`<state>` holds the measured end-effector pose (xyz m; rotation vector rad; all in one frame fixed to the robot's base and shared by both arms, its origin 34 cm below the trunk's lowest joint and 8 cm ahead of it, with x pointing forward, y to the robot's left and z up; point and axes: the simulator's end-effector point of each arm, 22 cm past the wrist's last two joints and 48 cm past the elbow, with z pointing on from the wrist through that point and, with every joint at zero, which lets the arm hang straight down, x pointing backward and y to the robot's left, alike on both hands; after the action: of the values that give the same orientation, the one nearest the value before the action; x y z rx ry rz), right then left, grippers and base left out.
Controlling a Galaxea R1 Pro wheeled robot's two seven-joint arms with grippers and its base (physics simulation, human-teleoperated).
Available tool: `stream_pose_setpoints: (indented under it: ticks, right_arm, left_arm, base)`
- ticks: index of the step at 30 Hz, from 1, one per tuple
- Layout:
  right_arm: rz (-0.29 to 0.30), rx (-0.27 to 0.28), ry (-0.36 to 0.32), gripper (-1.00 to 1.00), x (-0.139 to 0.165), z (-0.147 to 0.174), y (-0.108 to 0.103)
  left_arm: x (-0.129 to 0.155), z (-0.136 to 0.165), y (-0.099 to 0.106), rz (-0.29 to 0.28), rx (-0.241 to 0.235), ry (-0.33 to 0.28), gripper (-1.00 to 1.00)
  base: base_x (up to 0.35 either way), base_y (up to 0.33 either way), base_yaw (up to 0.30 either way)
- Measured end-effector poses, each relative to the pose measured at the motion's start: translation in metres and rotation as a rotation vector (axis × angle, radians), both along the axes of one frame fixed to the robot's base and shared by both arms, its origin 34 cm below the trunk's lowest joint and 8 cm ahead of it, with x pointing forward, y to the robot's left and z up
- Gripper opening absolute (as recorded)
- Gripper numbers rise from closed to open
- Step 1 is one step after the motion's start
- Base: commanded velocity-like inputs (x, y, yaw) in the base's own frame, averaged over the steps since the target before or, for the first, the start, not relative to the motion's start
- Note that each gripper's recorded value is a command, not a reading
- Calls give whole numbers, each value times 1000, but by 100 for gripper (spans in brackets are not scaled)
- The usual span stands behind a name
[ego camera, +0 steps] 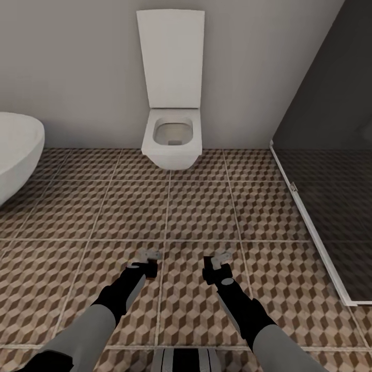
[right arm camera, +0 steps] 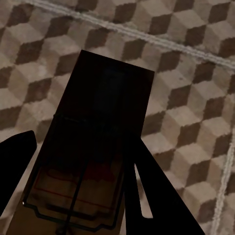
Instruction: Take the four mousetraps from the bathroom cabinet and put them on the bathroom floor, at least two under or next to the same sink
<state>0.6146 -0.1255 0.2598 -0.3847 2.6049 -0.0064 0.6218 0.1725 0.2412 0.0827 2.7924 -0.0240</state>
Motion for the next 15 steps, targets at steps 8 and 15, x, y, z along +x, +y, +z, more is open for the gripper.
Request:
stream_pose_setpoints:
  ticks: [8,15]
  right_arm:
    - [0,0,0,-100,-4,-17,0]
    - [0,0,-1,-100,-7,-33,0]
  left_arm:
    - [-4,-17,0,0,0,0,-100]
    - [-8,-33,0,0,0,-1,-100]
  base:
    - [0,0,0]
    - [0,0,0]
